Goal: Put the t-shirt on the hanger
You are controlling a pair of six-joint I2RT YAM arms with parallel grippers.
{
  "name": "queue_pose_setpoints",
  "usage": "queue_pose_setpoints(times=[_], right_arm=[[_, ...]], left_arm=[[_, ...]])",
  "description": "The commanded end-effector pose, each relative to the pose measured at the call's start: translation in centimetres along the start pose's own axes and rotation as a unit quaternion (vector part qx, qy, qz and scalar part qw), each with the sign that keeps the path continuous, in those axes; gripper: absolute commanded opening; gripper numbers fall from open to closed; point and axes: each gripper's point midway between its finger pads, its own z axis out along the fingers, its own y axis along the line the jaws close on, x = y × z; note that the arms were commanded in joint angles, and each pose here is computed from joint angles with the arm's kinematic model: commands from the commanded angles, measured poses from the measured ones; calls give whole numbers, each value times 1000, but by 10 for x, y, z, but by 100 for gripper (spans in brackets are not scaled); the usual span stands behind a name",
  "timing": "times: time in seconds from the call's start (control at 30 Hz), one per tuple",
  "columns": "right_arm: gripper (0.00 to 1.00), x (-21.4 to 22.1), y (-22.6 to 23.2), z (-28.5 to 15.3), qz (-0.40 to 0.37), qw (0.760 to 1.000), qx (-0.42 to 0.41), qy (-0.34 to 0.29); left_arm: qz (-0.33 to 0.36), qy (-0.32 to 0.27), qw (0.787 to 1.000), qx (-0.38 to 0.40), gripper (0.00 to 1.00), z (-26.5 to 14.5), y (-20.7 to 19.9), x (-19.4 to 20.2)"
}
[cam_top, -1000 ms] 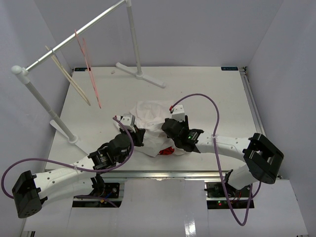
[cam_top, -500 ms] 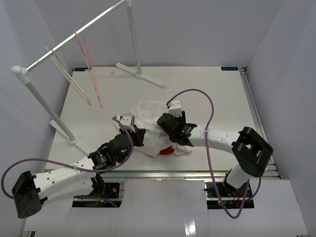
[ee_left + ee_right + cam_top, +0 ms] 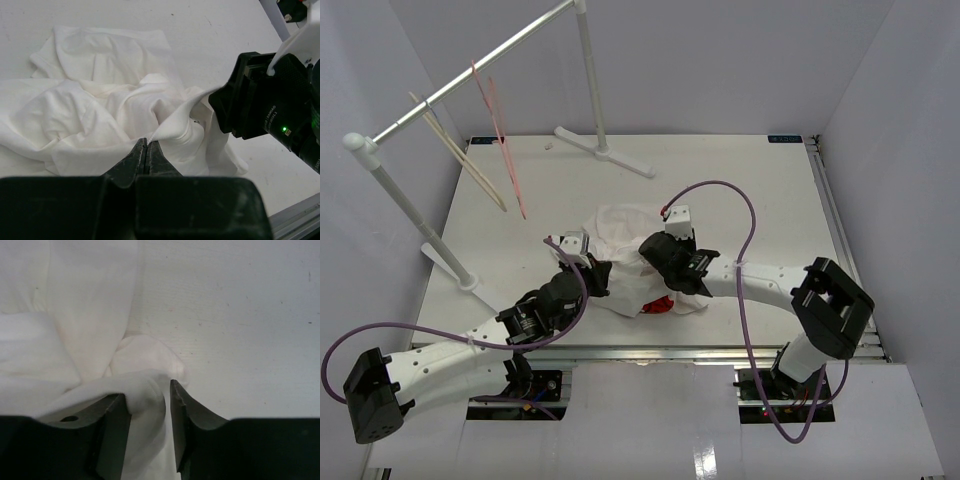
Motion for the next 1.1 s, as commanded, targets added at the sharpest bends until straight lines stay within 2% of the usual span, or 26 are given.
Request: queue_pose_setpoints(times=[0.0,0.1,0.27,0.4,0.5,0.63,0.67,0.8,0.9,0.97,1.07], right_arm=[[34,-15,-28,-18,19,999,26,-18],[32,-18,-31,-27,12,1000,9,-13],[9,-27,-24,-47,15,998,-56,-4],[8,-40,-13,-63,17,993,-115,-9],[8,-50,-4,-74,12,987,-157,-13],[8,-62,-5,-84,-4,985,-169,-21],[8,-64,-5,-85,-6,985,-171,-22],[8,-57,-1,-88,-11,981,-192,-17],[8,-48,5,-85,-8,978,-210,-22],[8,-41,7,-82,-14,977,-212,-20],[8,-37,13,-83,-20,973,-229,-13]], left_arm=[[-19,-16,1000,-9,0,-5,4,-10],[-21,-18,1000,-11,0,-5,5,-12],[-21,-6,1000,6,0,-4,-5,-10],[-12,13,1000,12,2,0,-14,-9],[-1,25,1000,17,11,2,-17,-6],[22,21,999,31,57,0,-25,-17],[24,18,999,35,66,-1,-28,-23],[17,7,999,42,73,-6,-44,-58],[9,2,1000,9,73,-8,-48,-89],[3,-14,1000,-8,72,-12,-58,-128],[60,26,996,-61,70,-4,-64,-148]])
